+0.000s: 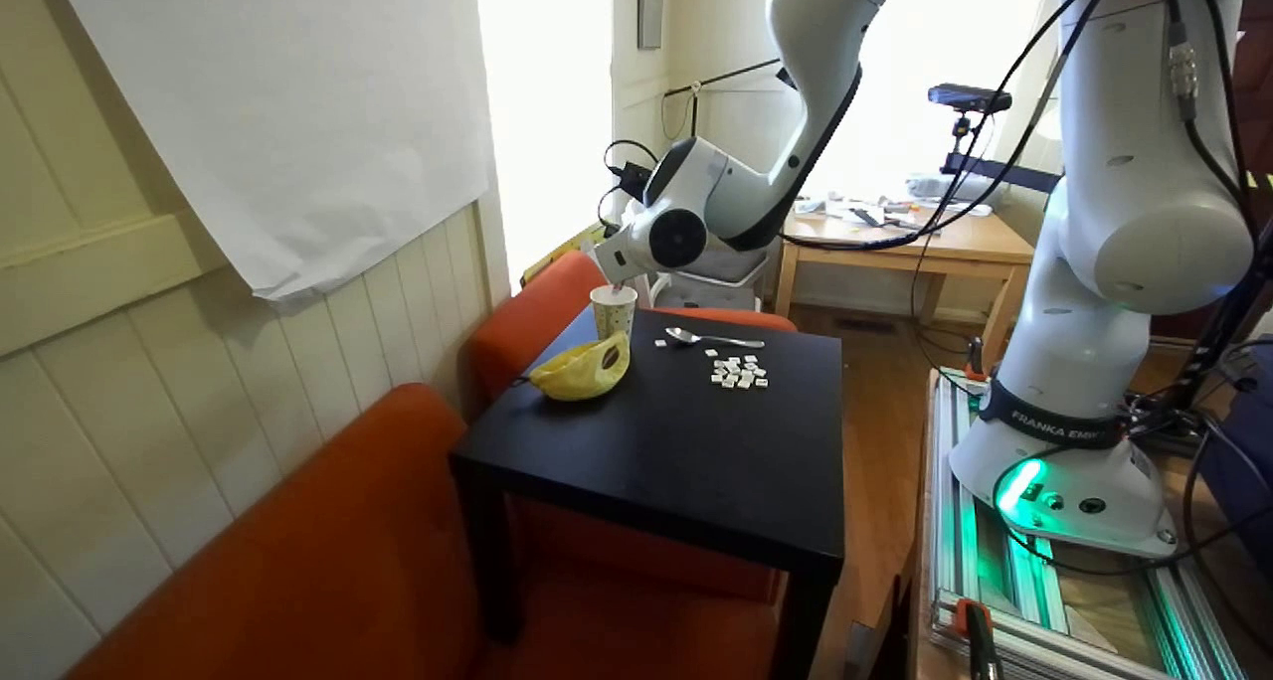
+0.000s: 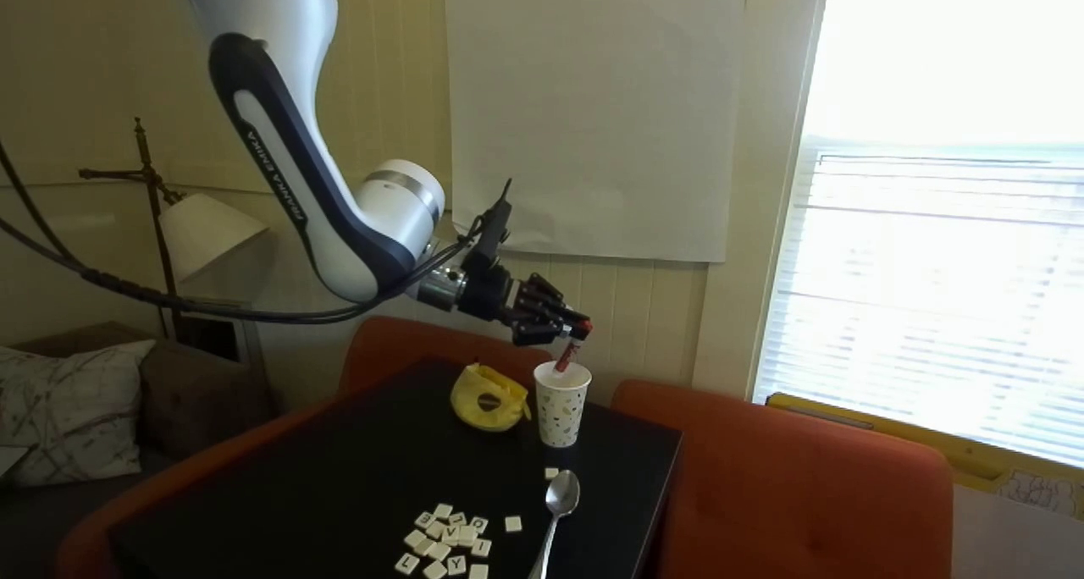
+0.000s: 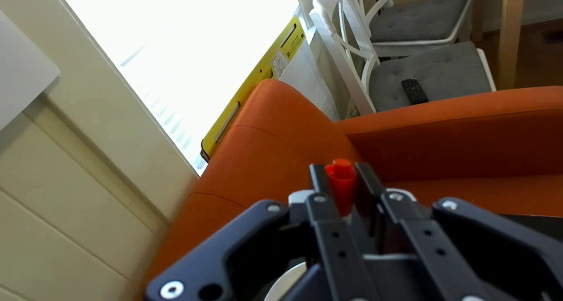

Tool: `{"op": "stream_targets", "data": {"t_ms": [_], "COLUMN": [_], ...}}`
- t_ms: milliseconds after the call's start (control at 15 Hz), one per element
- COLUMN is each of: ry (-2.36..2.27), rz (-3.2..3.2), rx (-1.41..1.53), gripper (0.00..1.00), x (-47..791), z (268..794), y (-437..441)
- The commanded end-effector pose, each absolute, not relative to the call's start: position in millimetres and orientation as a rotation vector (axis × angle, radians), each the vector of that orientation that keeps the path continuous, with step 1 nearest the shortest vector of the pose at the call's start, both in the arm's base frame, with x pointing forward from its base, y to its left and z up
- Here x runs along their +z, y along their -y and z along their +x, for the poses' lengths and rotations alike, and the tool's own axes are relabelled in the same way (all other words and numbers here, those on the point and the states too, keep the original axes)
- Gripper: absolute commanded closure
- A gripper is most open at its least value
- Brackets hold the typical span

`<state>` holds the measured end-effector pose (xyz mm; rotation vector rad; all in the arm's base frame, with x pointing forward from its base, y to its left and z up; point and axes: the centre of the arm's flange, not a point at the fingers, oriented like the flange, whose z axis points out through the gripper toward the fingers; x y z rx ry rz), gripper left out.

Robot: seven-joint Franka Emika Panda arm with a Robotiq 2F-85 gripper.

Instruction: Put the marker in the paper cup

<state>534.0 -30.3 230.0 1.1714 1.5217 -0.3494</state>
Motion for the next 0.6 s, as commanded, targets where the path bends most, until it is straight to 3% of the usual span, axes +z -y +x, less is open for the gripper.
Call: {"op": "stream_targets", "data": {"t_ms": [0,533], "ry": [-1.542,-1.58], "rz": [1.138,1.137], "rx": [-0.369,-0.358], "gripper": [0.95,0.95], "x": [215,198], "z": [537,536], "y": [30,23]}}
